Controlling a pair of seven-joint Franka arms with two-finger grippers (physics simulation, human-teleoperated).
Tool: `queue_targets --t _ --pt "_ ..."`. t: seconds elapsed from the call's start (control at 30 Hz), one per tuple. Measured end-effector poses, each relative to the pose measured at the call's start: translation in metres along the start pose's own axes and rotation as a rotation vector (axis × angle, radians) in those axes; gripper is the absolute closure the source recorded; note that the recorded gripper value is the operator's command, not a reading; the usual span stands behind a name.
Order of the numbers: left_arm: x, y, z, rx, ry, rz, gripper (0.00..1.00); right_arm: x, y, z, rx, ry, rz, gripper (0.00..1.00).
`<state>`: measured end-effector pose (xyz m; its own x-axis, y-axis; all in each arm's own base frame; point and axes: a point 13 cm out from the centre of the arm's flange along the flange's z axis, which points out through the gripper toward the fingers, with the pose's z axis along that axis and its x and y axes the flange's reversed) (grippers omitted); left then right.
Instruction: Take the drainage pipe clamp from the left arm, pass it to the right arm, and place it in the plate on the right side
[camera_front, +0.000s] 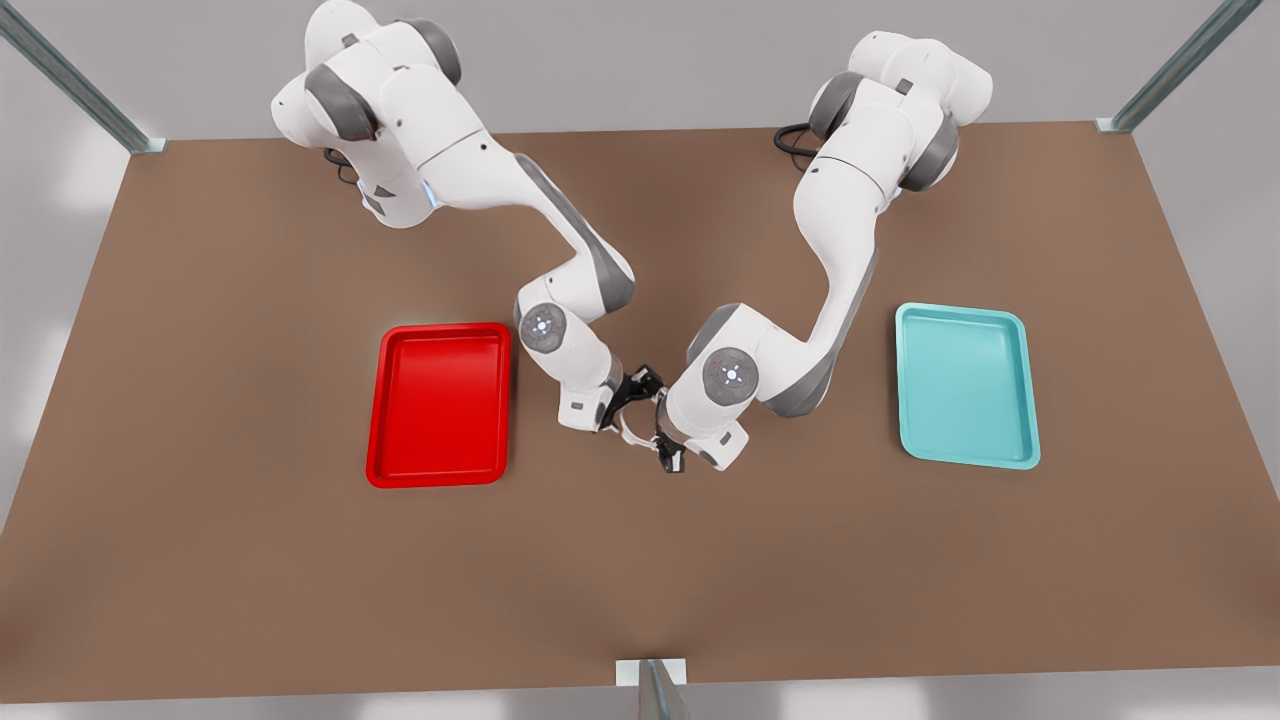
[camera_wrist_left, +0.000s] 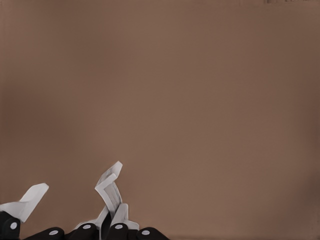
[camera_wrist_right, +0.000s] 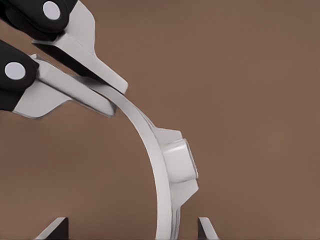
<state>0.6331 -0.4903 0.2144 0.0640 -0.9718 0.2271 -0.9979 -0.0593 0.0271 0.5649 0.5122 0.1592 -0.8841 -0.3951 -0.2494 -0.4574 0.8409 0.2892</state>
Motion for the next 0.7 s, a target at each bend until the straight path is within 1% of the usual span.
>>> queue_targets --t 0.03,0.07,0.13,0.17,0.2,0.23,0.27,0.43,0.7 --pt "0.000 0.000 0.000 0.000 0.000 -0.006 0.79 0.000 0.000 0.000 0.000 -0.002 -0.001 0.19" --pt "0.000 0.000 0.001 0.000 0.000 -0.012 0.79 -0.001 0.000 0.000 0.000 -0.005 -0.002 0.28" --pt "0.000 0.000 0.001 0.000 0.000 -0.022 0.79 -0.003 0.000 0.000 -0.001 -0.011 -0.003 0.55" --pt "0.000 0.000 0.001 0.000 0.000 -0.026 0.79 -0.004 -0.001 -0.001 -0.003 -0.014 -0.004 0.60" --pt "0.000 0.000 0.001 0.000 0.000 -0.031 0.68 -0.005 -0.002 -0.001 -0.005 -0.015 -0.005 0.68" --pt "0.000 -0.001 0.001 0.001 -0.001 -0.035 0.00 -0.005 -0.003 -0.002 -0.007 -0.017 -0.008 0.76" --pt "-0.002 -0.001 0.002 0.000 -0.002 -0.041 0.00 -0.006 -0.003 -0.002 -0.009 -0.018 -0.011 0.79" --pt "-0.007 -0.007 0.000 0.010 -0.004 -0.071 0.00 -0.006 -0.008 -0.001 0.002 -0.020 -0.029 0.79" --pt "0.003 0.000 -0.006 -0.027 0.040 -0.106 0.00 -0.009 -0.011 0.006 0.008 -0.021 -0.041 0.79"
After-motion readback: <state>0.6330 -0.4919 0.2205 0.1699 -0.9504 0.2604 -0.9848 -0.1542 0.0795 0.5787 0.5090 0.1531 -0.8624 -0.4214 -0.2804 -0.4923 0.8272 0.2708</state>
